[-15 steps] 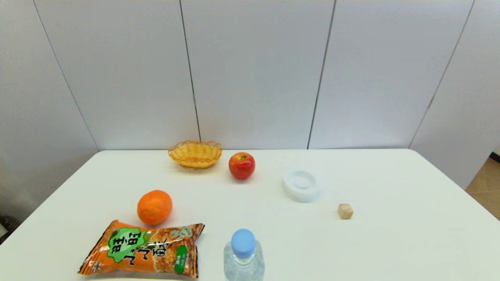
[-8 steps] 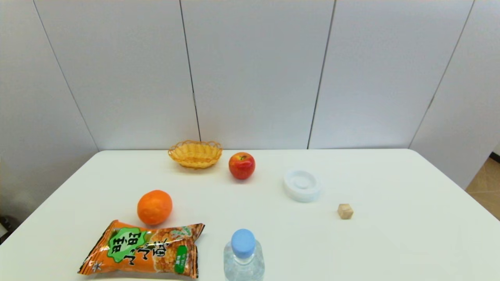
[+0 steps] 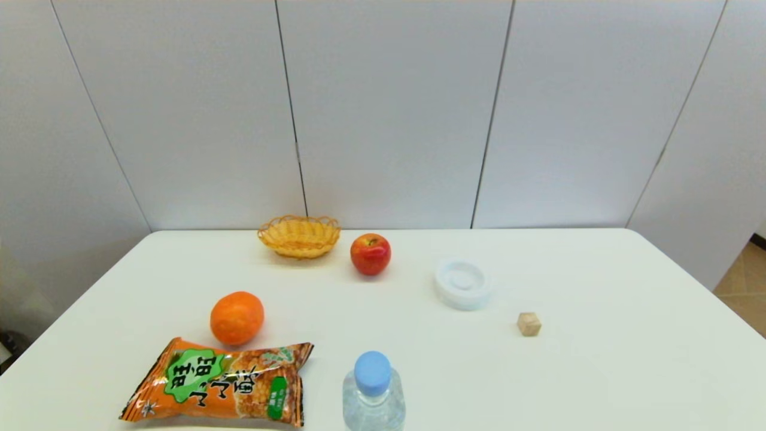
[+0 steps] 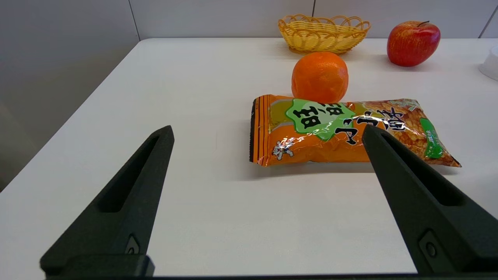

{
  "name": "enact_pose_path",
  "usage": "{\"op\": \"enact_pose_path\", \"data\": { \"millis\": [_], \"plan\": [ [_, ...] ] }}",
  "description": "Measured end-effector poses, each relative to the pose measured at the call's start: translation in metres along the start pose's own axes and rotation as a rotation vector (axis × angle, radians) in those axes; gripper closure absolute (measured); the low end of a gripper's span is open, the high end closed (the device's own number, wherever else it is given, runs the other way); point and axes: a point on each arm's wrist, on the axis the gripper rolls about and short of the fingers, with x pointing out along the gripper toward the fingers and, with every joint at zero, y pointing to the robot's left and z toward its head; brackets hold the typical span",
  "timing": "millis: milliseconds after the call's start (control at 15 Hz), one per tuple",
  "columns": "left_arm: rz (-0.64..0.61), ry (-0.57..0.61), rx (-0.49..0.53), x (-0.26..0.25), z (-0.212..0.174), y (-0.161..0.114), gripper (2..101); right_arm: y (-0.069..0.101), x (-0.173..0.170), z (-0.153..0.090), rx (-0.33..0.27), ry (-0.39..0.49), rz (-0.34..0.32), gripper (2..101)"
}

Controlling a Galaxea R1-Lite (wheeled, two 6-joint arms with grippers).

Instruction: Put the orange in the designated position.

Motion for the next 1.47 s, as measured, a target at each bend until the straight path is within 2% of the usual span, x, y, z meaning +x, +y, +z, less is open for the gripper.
{"op": "enact_pose_path", "data": {
  "millis": [1467],
  "plan": [
    [0.0,-0.001,0.0,-0.0001,0.0,0.0,5.4,0.0,0.0,0.0001,-0.002,0.0,0.0,5.0]
  ]
}}
